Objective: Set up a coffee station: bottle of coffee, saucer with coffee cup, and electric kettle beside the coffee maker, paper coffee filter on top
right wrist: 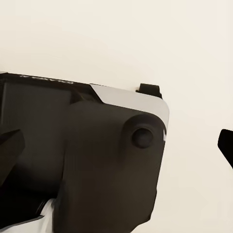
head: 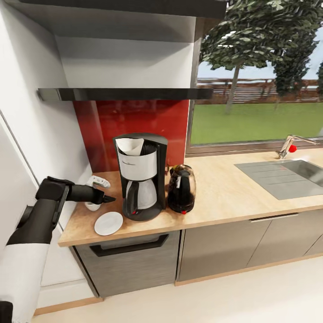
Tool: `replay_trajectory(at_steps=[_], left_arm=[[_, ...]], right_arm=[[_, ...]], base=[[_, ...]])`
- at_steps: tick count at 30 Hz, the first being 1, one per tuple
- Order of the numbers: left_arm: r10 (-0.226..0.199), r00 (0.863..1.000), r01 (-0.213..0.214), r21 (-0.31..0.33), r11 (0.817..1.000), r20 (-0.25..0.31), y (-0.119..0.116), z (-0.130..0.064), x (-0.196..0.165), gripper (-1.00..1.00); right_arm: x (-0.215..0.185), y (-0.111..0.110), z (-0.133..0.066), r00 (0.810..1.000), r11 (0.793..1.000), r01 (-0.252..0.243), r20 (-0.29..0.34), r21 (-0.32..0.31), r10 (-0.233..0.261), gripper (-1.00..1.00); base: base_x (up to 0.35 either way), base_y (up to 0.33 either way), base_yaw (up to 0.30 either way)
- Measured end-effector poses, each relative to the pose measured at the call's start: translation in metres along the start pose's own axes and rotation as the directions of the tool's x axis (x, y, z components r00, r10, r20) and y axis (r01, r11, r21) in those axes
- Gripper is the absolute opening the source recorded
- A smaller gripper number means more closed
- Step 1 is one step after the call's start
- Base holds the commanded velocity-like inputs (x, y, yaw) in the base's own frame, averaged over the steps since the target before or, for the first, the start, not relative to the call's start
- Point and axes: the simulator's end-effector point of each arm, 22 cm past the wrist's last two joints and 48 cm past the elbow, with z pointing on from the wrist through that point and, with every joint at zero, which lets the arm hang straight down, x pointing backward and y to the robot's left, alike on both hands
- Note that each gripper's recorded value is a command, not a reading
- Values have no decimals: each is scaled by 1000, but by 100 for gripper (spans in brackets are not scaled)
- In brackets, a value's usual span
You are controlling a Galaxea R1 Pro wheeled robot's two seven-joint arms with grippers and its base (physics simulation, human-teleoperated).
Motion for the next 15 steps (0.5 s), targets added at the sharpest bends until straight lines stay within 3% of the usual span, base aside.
replay_trajectory(at_steps=[15], left_arm=[[-28,997,26,-34,999,-66,26,6,5,100]], right_arm=[[1,-1,0,1000,1000,0,-2,1,0,100]], base=[[0,0,0]])
